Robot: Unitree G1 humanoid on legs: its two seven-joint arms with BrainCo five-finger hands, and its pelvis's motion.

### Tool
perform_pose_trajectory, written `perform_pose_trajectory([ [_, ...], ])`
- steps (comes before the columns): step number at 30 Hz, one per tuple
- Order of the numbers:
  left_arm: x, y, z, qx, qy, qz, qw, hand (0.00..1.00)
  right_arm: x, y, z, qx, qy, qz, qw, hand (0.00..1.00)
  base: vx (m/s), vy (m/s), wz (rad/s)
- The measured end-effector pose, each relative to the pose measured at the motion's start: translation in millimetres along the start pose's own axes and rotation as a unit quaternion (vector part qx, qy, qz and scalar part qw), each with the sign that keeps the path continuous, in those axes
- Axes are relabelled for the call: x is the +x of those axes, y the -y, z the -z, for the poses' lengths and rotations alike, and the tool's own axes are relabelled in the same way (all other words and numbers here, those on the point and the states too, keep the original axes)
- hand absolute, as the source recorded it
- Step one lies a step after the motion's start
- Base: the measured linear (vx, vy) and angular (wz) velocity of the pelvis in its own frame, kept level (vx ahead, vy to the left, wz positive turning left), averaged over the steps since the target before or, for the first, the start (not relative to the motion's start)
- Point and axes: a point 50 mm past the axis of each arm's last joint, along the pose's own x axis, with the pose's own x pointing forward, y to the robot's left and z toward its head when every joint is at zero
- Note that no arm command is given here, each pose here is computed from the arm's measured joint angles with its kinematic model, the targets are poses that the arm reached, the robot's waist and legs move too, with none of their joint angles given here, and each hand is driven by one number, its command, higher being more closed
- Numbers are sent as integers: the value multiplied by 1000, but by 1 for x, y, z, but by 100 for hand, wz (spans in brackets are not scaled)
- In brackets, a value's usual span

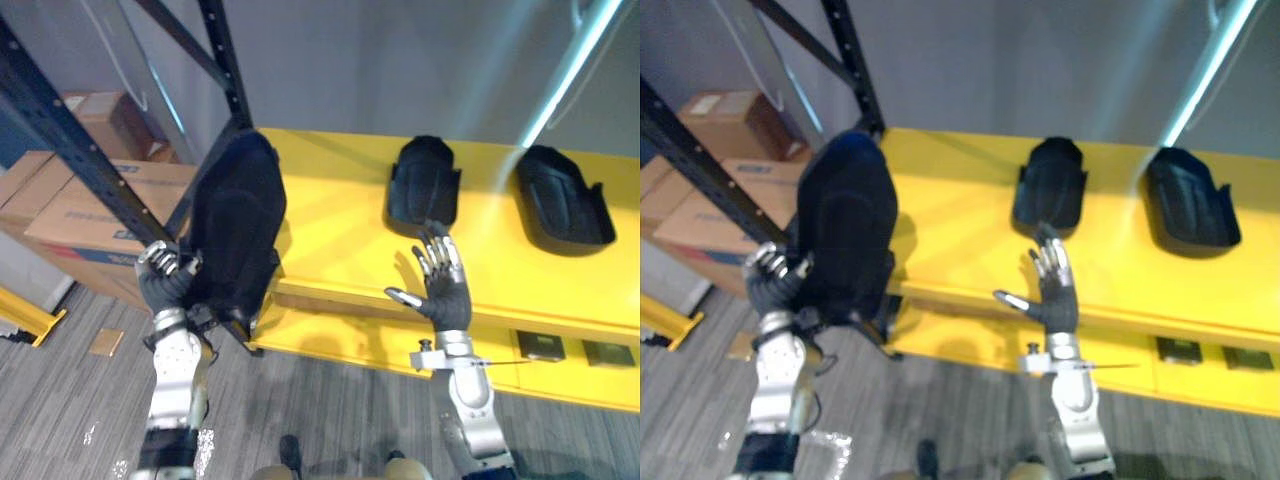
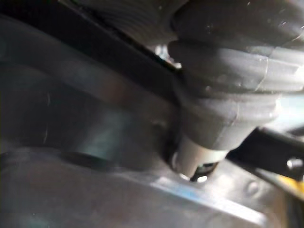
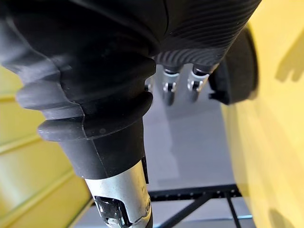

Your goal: Walk over and take plastic housings, then place them on the shelf

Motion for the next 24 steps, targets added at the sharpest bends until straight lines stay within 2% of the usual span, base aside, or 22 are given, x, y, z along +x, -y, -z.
perform_pose_trajectory([
  [6,30,2,-1,-54,-34,-24,998,100,8,5,-8,-28,11,-48,998,0,-58,-4,-10],
  [10,43,1,-2,-131,-68,-18,989,100,12,-3,-21,-35,36,-98,994,0,-37,-13,-11],
  [14,45,3,5,-181,-109,-18,977,100,11,-4,-19,-38,26,-115,992,0,-6,-4,-5],
  [17,46,3,7,-190,-123,-21,974,100,11,-4,-18,-40,21,-123,991,0,0,-4,-2],
  [24,75,-1,-11,-163,-142,-27,976,100,10,-14,-22,-38,18,-155,987,0,-6,-14,-3],
])
